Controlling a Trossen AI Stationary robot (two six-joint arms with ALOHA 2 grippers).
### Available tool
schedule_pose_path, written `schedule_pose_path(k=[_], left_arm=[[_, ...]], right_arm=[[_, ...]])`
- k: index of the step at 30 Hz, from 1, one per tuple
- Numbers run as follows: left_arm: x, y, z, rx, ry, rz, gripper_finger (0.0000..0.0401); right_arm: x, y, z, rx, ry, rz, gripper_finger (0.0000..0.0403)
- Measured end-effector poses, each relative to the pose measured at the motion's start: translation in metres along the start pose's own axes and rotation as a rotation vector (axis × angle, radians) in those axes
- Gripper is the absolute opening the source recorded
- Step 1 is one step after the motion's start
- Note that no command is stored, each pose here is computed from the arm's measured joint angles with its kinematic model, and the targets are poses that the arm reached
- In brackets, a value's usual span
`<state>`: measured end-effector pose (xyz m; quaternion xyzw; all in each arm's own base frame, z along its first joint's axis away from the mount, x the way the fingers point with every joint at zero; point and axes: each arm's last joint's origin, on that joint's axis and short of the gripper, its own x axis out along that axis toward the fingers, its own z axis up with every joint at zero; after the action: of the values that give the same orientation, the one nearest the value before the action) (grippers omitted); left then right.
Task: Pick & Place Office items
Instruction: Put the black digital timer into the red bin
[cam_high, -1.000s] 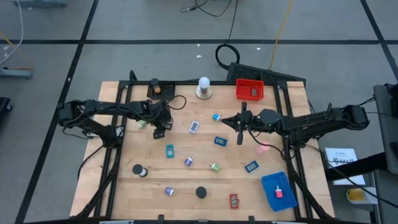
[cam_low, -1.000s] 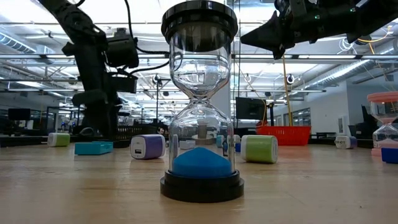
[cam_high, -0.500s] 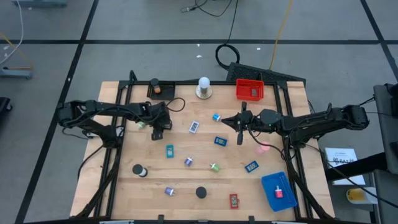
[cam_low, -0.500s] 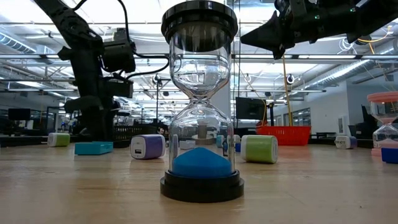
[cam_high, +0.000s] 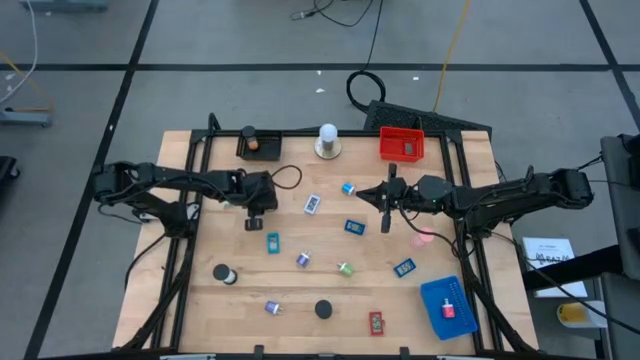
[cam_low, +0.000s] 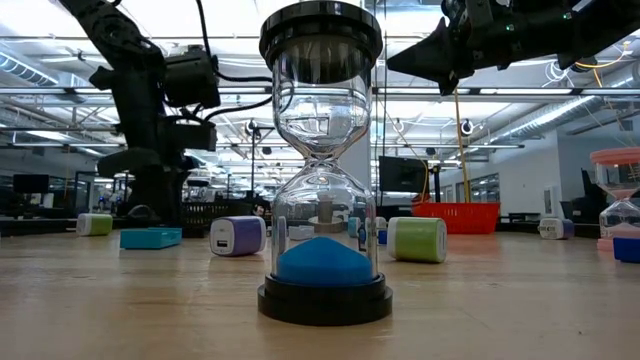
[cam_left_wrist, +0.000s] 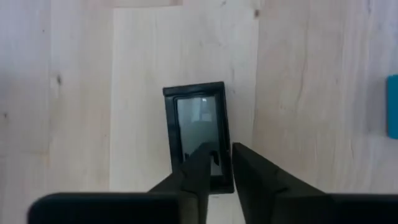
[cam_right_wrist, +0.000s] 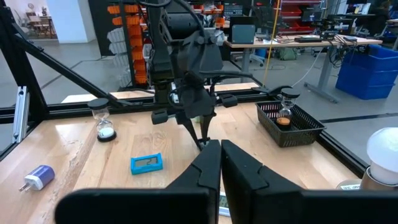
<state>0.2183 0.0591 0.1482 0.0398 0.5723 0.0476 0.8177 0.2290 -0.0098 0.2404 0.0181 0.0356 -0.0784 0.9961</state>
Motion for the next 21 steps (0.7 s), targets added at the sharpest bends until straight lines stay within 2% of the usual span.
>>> schedule_pose_path(k=[4,7,10,15,21], left_arm=[[0.000,0.000,0.000,-0.073,0.008,0.037,0.0053],[-0.001,0.001,0.000,-0.112,0.009,0.038,0.0067],[-0.005,0.002,0.006,-0.129,0.003,0.023,0.0103],[-0.012,0.006,0.017,-0.105,-0.040,0.030,0.0188],[0.003,0.013,0.004,-0.065,0.044,0.027,0.0267]], right_arm=[[0.000,0.000,0.000,0.000,0.000,0.000,0.0004],[0.000,0.000,0.000,0.000,0.000,0.000,0.0004],[0.000,0.000,0.000,0.000,0.000,0.000,0.0004],[0.000,0.000,0.000,0.000,0.000,0.000,0.0004],[0.000,0.000,0.000,0.000,0.000,0.000,0.0004]])
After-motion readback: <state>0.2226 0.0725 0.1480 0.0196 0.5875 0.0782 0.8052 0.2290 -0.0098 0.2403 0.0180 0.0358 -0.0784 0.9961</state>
